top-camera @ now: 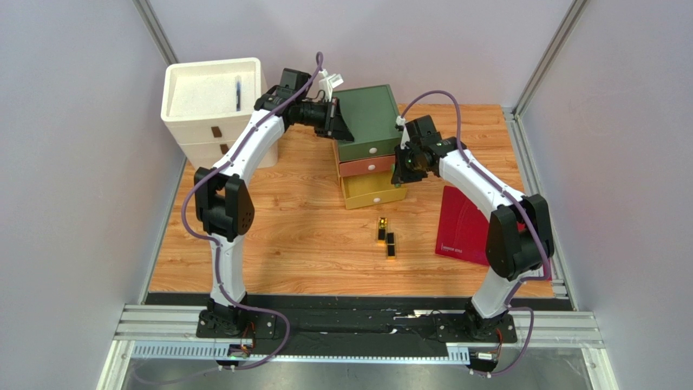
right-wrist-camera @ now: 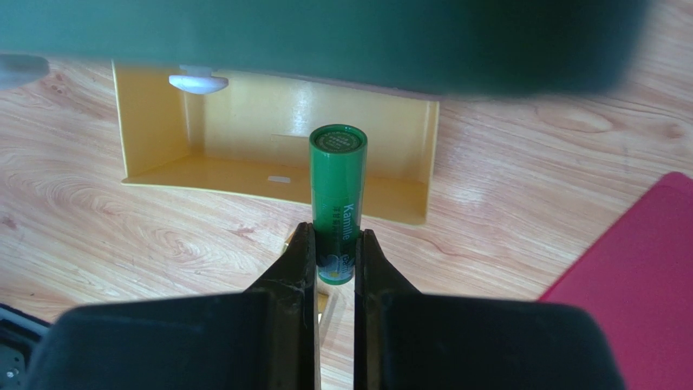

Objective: Organize the makeup

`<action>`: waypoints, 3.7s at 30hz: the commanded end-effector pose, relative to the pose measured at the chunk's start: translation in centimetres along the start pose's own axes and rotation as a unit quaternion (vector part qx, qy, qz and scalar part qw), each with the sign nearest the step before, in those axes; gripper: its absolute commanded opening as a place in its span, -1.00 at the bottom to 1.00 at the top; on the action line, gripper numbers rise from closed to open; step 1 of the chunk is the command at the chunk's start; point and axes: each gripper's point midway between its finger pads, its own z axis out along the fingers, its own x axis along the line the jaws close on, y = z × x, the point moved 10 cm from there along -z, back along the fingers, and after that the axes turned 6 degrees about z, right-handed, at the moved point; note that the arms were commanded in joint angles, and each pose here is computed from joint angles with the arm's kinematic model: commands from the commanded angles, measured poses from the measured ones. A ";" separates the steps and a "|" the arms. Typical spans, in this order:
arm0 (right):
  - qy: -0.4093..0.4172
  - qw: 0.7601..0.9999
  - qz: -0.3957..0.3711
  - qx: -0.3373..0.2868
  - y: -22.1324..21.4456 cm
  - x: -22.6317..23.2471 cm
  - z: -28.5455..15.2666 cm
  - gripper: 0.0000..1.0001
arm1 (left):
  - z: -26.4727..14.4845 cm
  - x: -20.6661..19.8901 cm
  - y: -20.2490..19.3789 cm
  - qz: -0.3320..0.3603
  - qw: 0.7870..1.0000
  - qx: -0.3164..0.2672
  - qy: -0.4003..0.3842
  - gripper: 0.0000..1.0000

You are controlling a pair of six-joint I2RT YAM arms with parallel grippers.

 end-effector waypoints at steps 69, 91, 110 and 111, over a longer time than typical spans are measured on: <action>-0.051 0.957 -0.224 0.177 -15.4 5.5 3.8 0.08 | 1.4 2.2 -4.6 -0.059 0.994 0.090 0.025 -1.00; -0.018 0.966 -0.183 0.179 -13.9 6.3 5.0 0.81 | 1.3 2.0 -4.7 -0.055 0.994 0.092 0.022 -1.00; -0.011 0.960 -0.187 0.206 -14.3 4.3 3.3 -1.00 | 1.3 2.1 -4.4 -0.055 0.994 0.092 0.026 -1.00; -0.009 0.960 -0.193 0.204 -14.3 4.2 2.9 -1.00 | 1.3 2.0 -4.2 -0.054 0.994 0.090 0.027 -1.00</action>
